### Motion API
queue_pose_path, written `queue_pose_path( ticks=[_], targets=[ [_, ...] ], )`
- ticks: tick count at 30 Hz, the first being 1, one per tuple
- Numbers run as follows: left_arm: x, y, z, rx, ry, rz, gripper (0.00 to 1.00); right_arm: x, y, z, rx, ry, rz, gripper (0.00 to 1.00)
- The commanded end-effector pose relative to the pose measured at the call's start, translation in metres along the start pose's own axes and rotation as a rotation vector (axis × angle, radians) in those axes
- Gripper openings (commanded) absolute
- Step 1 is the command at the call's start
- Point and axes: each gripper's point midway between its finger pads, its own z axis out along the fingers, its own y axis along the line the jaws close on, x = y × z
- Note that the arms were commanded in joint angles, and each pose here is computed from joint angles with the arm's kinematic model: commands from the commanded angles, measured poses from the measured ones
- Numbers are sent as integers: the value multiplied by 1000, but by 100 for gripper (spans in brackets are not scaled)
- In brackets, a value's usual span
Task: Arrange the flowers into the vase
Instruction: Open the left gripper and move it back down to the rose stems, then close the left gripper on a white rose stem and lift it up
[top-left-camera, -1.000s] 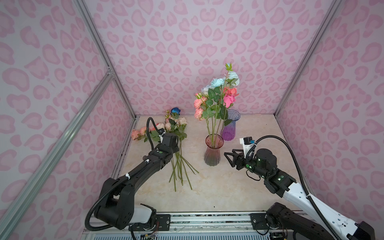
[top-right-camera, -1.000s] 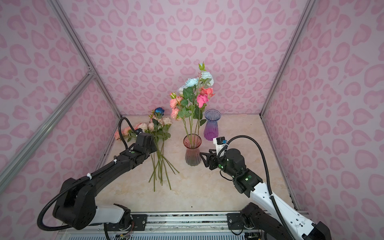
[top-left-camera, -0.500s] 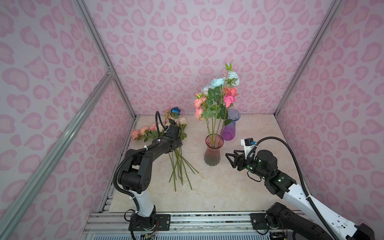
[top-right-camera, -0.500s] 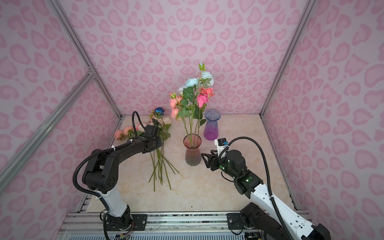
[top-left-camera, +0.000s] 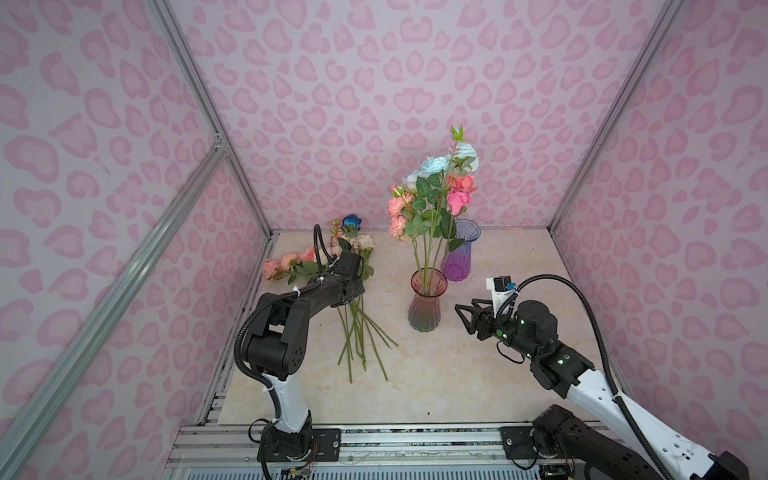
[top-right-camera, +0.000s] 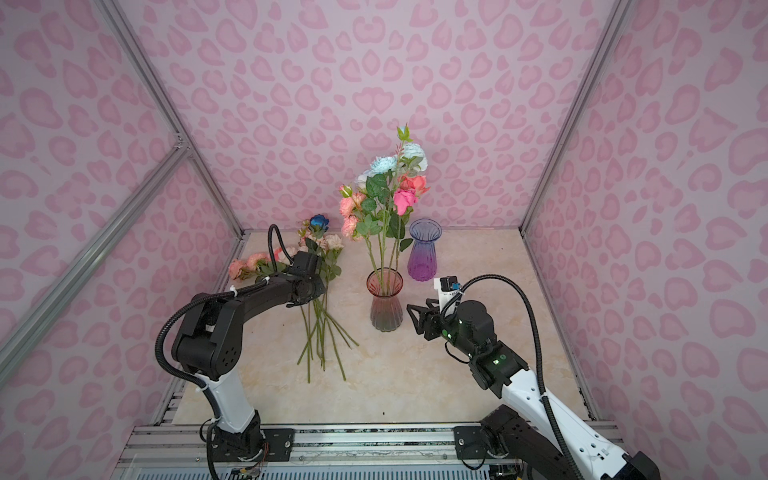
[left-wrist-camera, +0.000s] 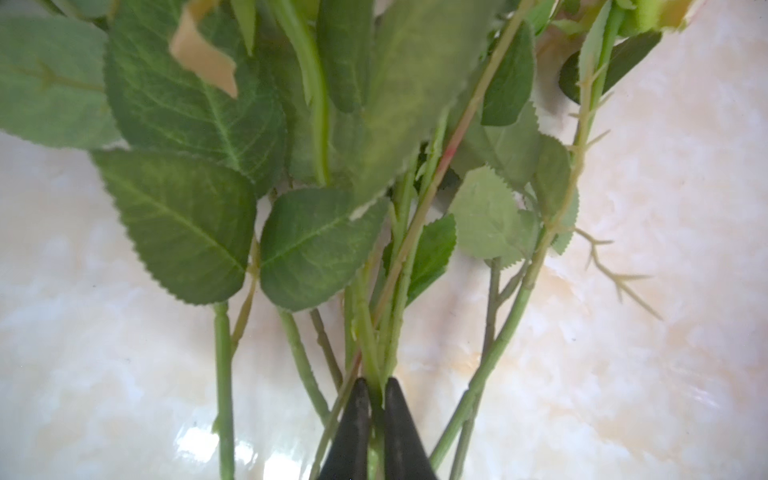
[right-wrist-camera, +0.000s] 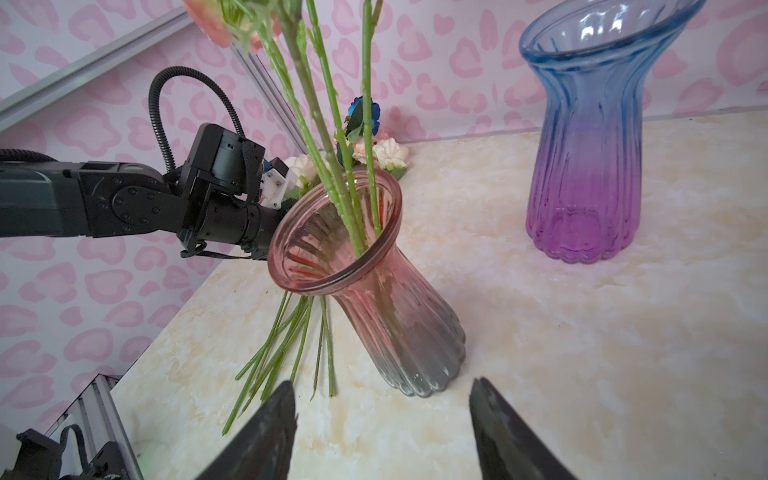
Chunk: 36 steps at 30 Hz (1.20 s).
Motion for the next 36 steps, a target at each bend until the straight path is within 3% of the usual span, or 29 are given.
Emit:
queue_pose_path(
  ticks=[1, 9, 21, 27, 36],
  targets=[
    [-4, 0, -5, 3, -13, 9, 5, -2, 0, 0, -1, -10, -2, 67],
    [-19, -11, -44, 86, -64, 12, 3, -3, 2, -2, -11, -16, 11, 67],
    [-44, -31, -155, 313, -236, 47, 3, -7, 11, -5, -54, -26, 42, 67],
    [-63, -51, -253, 563, -481, 117, 3, -12, 35, -13, -187, -80, 65, 67],
    [-96, -57, -403, 893, -854, 78, 3, -19, 35, -12, -154, -90, 40, 67]
  ],
)
